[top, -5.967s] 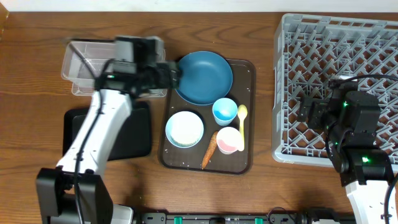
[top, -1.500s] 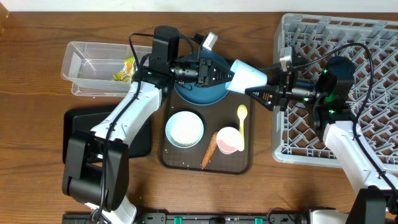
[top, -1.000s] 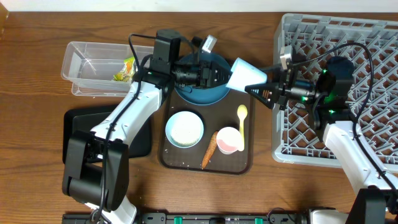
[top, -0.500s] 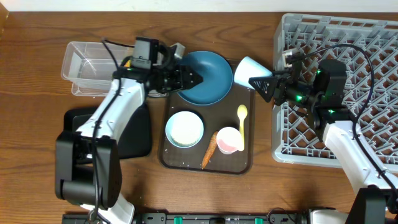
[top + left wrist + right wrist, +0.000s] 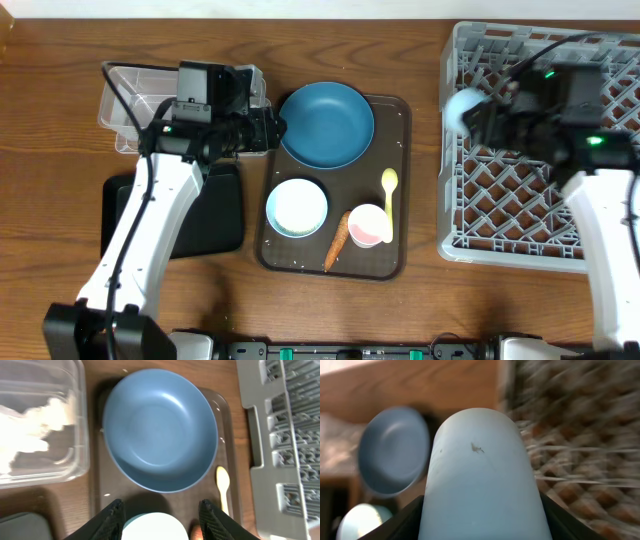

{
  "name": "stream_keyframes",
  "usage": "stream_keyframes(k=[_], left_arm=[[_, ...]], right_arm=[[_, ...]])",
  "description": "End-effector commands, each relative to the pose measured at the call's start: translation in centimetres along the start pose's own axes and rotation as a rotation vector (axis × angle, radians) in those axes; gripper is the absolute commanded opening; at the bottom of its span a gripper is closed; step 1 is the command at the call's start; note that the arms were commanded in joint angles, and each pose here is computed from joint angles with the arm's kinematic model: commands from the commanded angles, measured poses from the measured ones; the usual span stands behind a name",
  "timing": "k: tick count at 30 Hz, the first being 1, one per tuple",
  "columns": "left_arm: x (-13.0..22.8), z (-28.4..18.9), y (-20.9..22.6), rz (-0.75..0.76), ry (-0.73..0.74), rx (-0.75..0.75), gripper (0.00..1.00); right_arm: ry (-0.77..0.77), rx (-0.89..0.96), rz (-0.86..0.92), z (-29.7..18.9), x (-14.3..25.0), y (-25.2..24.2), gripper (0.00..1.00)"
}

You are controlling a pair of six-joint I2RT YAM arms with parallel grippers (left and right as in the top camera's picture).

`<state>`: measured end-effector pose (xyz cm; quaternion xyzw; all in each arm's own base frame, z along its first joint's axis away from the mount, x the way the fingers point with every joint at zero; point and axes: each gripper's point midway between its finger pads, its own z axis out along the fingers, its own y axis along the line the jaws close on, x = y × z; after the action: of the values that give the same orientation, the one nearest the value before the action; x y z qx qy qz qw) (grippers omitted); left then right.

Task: Sort waste into correct bins and load items into the dishwasher rack
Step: 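Carry the cup with the right gripper into the dish rack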

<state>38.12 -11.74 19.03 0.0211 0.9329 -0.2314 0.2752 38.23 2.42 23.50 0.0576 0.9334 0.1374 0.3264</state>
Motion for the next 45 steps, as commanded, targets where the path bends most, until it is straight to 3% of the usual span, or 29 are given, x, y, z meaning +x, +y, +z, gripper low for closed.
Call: stream_keyframes(k=[1,7,15,23,37,39,43,45], left_arm=[[-0.6,-0.6,0.8,0.028,-0.029,-0.058,0.50],[-0.6,-0.6,0.8,0.028,-0.029,-0.058,0.50],[-0.6,-0.6,0.8,0.027,-0.029,-0.058,0.50],[-0.3,-0.6,0.9,0.024,-0.019,-0.060,0.50],[-0.3,-0.6,0.9,0.023,-0.017,-0.060,0.50],[-0.2,-0.6,0.9,0.021,-0.012,-0.061,0.50],[-0.1,-0.6,0.9,0.020,-0.008,-0.062,0.50],[-0.1,-0.6,0.9,0.020,-0.009,-0.062,0.50]], right_arm=[[-0.092,0.223,0.012,-3.6,-2.7,-4.7,0.01],[-0.080,0.469,0.175,-6.8,-1.7,-13.3,0.02],[-0.033,0.661,0.397,-10.5,-0.1,-22.5,0.04],[0.090,0.756,0.572,-10.1,3.9,-29.9,0.03],[0.283,0.769,0.661,-5.8,8.6,-34.2,0.08],[0.300,0.772,0.663,-5.4,9.0,-34.5,0.17],[0.283,0.751,0.664,-4.9,8.6,-34.5,0.19],[0.276,0.729,0.667,-4.7,8.5,-34.3,0.26]])
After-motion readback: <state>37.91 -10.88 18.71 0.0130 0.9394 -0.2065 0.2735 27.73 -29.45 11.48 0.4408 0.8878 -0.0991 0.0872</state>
